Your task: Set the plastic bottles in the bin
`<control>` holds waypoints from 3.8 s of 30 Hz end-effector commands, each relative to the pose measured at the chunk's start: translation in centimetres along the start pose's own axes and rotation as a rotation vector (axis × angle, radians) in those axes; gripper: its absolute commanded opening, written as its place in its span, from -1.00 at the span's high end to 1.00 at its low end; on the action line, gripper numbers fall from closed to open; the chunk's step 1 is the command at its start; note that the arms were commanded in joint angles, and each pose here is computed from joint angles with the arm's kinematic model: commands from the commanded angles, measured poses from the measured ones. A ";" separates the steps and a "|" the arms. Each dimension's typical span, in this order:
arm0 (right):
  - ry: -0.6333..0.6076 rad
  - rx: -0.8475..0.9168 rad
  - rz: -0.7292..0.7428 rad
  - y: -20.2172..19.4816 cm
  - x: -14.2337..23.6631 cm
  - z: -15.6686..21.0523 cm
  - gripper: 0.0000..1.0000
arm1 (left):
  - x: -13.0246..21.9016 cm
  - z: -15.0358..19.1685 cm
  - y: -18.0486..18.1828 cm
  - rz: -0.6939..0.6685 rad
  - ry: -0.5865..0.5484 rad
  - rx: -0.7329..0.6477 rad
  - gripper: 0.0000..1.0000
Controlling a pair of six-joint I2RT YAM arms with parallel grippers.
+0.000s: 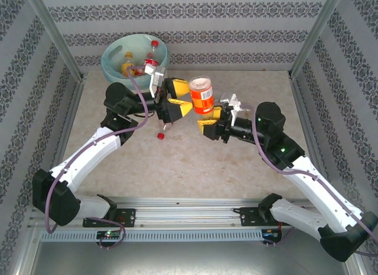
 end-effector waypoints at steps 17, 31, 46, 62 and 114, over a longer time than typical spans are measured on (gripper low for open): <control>0.084 0.034 -0.131 2.0 -2.8 -0.3 0.18 | 0.4 -1.2 -1.9 -0.023 -0.033 -0.109 -0.25; -0.126 0.119 0.234 -0.1 0.6 -2.1 -0.65 | 2.5 -5.3 -1.6 -0.394 -0.089 -0.345 0.20; -0.133 0.125 0.321 -0.7 1.3 -2.1 -0.58 | 14.5 -10.4 16.2 -1.319 0.256 -0.440 0.34; -0.096 0.123 0.355 -0.4 1.9 -1.6 -0.55 | 19.2 -5.2 26.5 -1.528 0.755 -0.249 -0.62; 0.016 0.146 0.380 -1.8 0.1 0.2 -0.49 | 20.7 3.5 26.2 -1.423 0.954 0.152 0.45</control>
Point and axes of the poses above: each hand's point on the last joint's axis, 136 mm out from that joint toward the fingers, its own x axis back along the fingers, its own y axis along the line the jaws close on, z = x × y, the point moved 6 cm from there along x, back along the fingers, and after that the axes turned 9 degrees about -x, right-handed, at the moved point
